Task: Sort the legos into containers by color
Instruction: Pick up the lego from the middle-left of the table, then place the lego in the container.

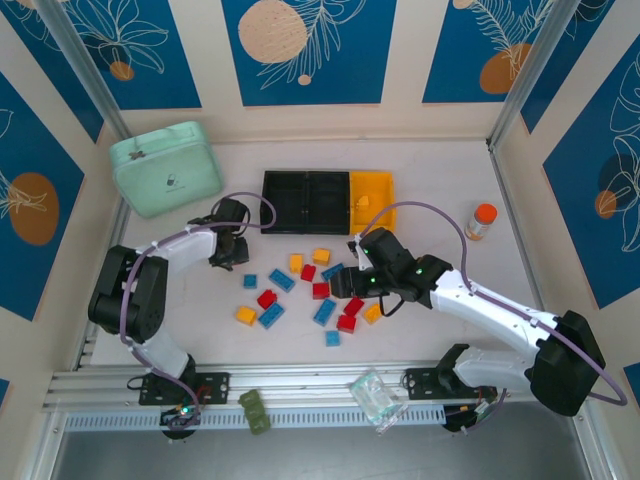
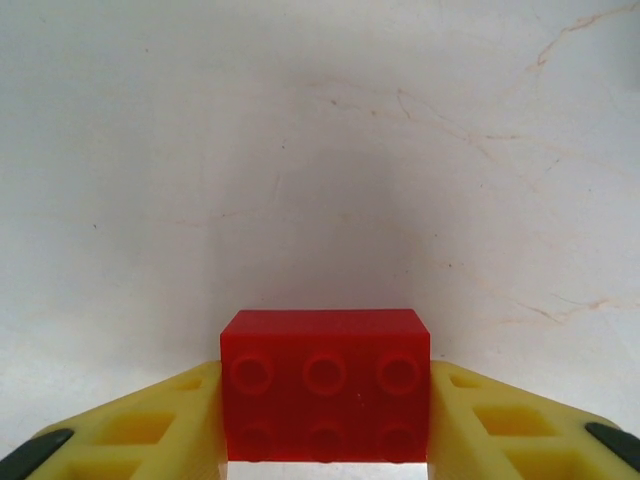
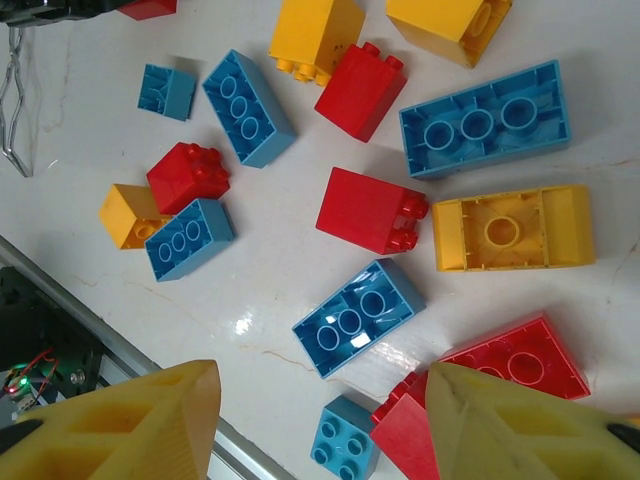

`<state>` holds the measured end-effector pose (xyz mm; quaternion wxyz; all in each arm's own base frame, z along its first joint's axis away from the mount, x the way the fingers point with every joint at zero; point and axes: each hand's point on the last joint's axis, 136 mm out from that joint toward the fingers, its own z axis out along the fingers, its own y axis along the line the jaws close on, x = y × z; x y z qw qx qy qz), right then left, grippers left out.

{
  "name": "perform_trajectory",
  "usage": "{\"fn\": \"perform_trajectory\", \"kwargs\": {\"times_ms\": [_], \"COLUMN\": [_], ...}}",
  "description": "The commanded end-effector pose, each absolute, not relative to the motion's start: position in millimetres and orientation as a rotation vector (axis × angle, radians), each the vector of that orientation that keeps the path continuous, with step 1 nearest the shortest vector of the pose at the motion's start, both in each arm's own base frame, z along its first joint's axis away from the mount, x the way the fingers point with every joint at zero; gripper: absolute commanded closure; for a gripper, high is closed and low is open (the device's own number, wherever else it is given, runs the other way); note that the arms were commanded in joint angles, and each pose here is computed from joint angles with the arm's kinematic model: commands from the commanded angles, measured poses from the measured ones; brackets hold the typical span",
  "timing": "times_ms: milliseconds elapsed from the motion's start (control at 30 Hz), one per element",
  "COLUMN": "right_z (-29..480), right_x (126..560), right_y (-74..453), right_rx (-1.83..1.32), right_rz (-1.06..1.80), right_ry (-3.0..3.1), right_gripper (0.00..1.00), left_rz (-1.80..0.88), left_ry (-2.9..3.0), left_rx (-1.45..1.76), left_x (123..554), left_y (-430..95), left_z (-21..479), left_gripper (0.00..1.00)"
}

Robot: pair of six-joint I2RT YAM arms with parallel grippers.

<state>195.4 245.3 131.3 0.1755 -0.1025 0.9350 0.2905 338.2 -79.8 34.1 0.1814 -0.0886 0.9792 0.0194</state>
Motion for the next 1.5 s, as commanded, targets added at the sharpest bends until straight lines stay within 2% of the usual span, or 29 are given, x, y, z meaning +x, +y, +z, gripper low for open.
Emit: {"fn": "perform_trajectory", "kwargs": {"times_ms": [0,333,633,1067,1467], "right_z": [137.8,139.3,138.7,147.5,145.3], "right_x": [198.9,201.7,205.1,215.9,210.2], "right_y": [249.7,245.2,237.4,203.5,178.8], "right_rx": [-0.286,-0.259,-0.206,-0.043,0.037], "right_rz": [0.827,0.809,0.802,0.759,0.730], "right_ry": [2.629,2.618,2.602,2.532,2.519], "right_gripper": [0.44,0.44,0.44,0.44,0.44], "left_rz": [0.036,-0.097,-0.239,-0.400,-0.432], "left_ry": [2.793,2.770,2.716,2.657,2.653], "left_rx": [-0.233,-0.188,-0.116,0.085,0.181], "left_x": [337.2,336.5,345.1,370.2,416.2], "left_y": [-79.8,-96.5,-132.9,-236.4,-305.5], "left_z": [34.2,66.3,105.7,139.7,138.0], "left_gripper": [0.56,0.56,0.55,0.55,0.55]}}
